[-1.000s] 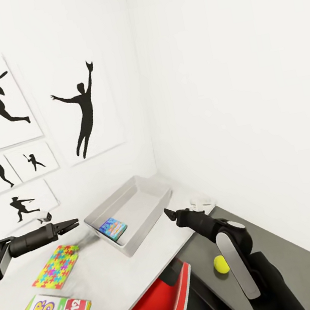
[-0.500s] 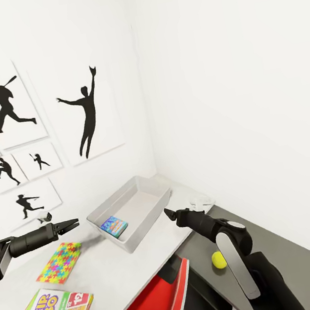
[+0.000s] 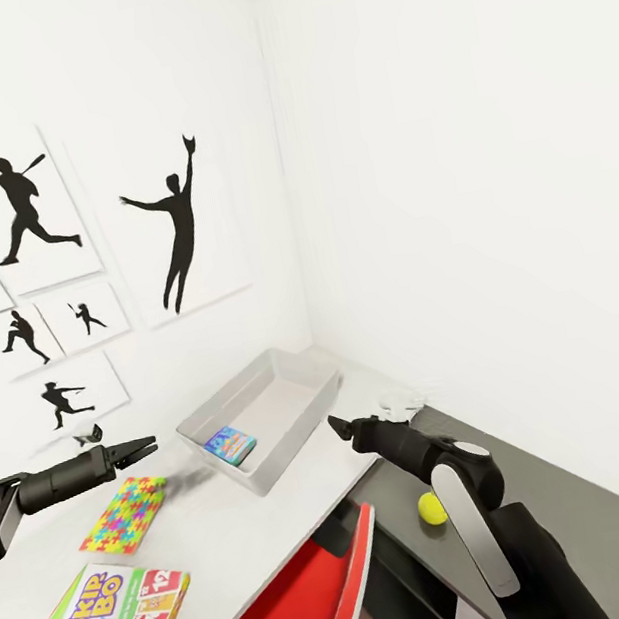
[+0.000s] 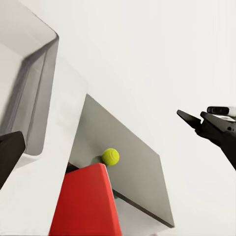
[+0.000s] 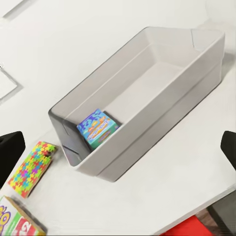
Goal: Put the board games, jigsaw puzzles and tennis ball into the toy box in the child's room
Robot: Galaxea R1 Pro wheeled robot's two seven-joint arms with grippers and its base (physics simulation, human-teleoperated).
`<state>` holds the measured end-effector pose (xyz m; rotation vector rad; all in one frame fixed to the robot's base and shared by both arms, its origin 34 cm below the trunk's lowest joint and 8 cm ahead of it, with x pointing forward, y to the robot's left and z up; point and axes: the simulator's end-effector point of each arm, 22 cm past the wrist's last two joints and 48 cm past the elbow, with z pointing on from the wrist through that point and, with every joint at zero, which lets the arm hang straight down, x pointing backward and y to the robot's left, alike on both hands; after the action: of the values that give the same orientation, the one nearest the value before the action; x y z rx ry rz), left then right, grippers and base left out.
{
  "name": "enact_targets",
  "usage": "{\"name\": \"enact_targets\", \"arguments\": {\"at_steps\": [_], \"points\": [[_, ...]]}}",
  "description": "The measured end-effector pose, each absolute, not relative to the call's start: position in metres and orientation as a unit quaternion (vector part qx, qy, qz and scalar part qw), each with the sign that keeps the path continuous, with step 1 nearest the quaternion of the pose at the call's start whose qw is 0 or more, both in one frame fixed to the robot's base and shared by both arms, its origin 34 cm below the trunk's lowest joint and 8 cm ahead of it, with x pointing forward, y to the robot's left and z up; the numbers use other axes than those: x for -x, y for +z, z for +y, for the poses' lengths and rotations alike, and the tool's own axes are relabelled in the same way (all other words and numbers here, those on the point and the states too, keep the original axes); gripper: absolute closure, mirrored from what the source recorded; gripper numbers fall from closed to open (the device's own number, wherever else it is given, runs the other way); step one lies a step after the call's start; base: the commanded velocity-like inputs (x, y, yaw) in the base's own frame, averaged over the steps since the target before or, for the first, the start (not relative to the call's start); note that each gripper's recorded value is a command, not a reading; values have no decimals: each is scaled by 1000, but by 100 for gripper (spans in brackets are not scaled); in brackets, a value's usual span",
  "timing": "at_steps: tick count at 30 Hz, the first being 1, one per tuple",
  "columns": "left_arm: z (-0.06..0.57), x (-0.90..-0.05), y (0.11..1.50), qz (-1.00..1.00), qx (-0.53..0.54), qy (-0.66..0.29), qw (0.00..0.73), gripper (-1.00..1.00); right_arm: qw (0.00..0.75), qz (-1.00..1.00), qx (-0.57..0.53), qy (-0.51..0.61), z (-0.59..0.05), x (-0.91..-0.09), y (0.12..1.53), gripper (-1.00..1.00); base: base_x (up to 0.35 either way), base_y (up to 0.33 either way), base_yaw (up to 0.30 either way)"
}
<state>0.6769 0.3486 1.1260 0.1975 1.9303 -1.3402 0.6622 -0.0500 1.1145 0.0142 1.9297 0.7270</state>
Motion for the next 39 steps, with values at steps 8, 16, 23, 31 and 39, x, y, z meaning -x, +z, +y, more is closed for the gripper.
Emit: {"name": "enact_targets", "arguments": {"at_steps": [8, 16, 23, 31, 39], "points": [[349, -677, 1126, 756, -82, -523, 385, -100, 514, 803, -6, 302, -50, -662, 1115, -100, -300, 44, 0], [348, -672, 1119, 757, -77, -526, 381, -100, 514, 803, -5, 303, -50, -661, 1115, -100, -66, 16, 0], [348, -672, 1119, 757, -77, -526, 381, -100, 514, 802, -5, 304, -49, -661, 1116, -100, -3, 1, 0], [348, -672, 1118, 757, -77, -526, 381, -100, 514, 801, -3, 305, -48, -661, 1117, -100, -55, 72, -22], [350, -672, 1118, 757, -76, -525, 382, -100, 514, 801, -3, 306, -48, -660, 1117, -100, -12, 29, -226]]}}
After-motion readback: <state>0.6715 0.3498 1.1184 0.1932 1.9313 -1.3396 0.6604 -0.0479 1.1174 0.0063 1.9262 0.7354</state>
